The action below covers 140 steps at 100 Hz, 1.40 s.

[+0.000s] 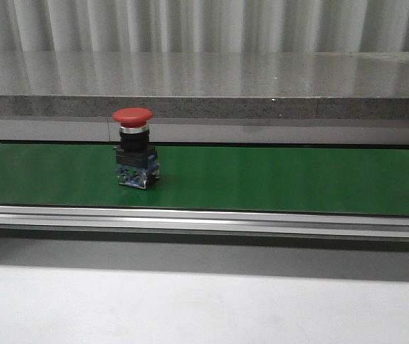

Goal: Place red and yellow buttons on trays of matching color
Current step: 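Close the right gripper on the yellow button and lift it, then carry the yellow button into the yellow tray and open the right gripper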

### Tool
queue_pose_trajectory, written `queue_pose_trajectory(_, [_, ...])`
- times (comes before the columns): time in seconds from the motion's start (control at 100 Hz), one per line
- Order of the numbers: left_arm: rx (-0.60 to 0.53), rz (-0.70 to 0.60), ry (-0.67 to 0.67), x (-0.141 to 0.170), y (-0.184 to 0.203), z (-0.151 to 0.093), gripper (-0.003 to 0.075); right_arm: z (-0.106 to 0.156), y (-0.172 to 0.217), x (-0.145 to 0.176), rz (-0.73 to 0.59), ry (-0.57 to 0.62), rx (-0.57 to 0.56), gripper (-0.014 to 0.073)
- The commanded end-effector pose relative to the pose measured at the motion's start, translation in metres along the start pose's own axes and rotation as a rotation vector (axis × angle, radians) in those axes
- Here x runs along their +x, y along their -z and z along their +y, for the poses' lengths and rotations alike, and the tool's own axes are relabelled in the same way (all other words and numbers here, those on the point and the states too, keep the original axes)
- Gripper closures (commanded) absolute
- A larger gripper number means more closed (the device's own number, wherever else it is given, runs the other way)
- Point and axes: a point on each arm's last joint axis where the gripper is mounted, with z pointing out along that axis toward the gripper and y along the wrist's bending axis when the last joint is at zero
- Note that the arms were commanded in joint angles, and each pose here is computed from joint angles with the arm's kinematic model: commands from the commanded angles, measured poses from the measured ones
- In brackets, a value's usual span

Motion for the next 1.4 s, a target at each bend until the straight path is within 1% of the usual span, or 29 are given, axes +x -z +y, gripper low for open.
queue_pose_trajectory(0.0, [0.010, -0.108, 0.009, -0.016, 0.005, -0.002, 0.0741, -0.020, 0.038, -0.012, -0.161, -0.069, 0.059, 0.0599])
queue_pose_trajectory(0.11, [0.010, -0.108, 0.009, -0.016, 0.005, -0.002, 0.0741, -0.054, 0.059, -0.007, -0.210, -0.191, 0.164, 0.0599])
queue_pose_trajectory(0.28, [0.010, -0.108, 0.009, -0.016, 0.005, -0.002, 0.0741, -0.109, 0.078, 0.008, -0.243, -0.431, 0.310, 0.0599])
queue_pose_trajectory(0.41, [0.010, -0.108, 0.009, -0.016, 0.005, -0.002, 0.0741, -0.145, 0.089, 0.024, -0.275, -0.601, 0.406, 0.0599])
queue_pose_trajectory(0.5, [0.010, -0.108, 0.009, -0.016, 0.005, -0.002, 0.0741, -0.164, 0.094, 0.035, -0.311, -0.683, 0.463, 0.0599])
queue_pose_trajectory(0.65, [0.010, -0.108, 0.009, -0.016, 0.005, -0.002, 0.0741, -0.184, 0.086, 0.047, -0.336, -0.732, 0.512, 0.0599])
queue_pose_trajectory(0.84, [0.010, -0.108, 0.009, -0.016, 0.005, -0.002, 0.0741, -0.206, 0.052, 0.053, -0.306, -0.770, 0.515, 0.0599])
queue_pose_trajectory(1.02, [0.010, -0.108, 0.009, -0.016, 0.005, -0.002, 0.0741, -0.224, 0.017, 0.060, -0.231, -0.831, 0.500, 0.0599])
queue_pose_trajectory(1.24, [0.010, -0.108, 0.009, -0.016, 0.005, -0.002, 0.0741, -0.238, -0.015, 0.068, -0.158, -0.875, 0.479, 0.0599])
queue_pose_trajectory(1.39, [0.010, -0.108, 0.009, -0.016, 0.005, -0.002, 0.0741, -0.242, -0.028, 0.072, -0.133, -0.906, 0.464, 0.0595])
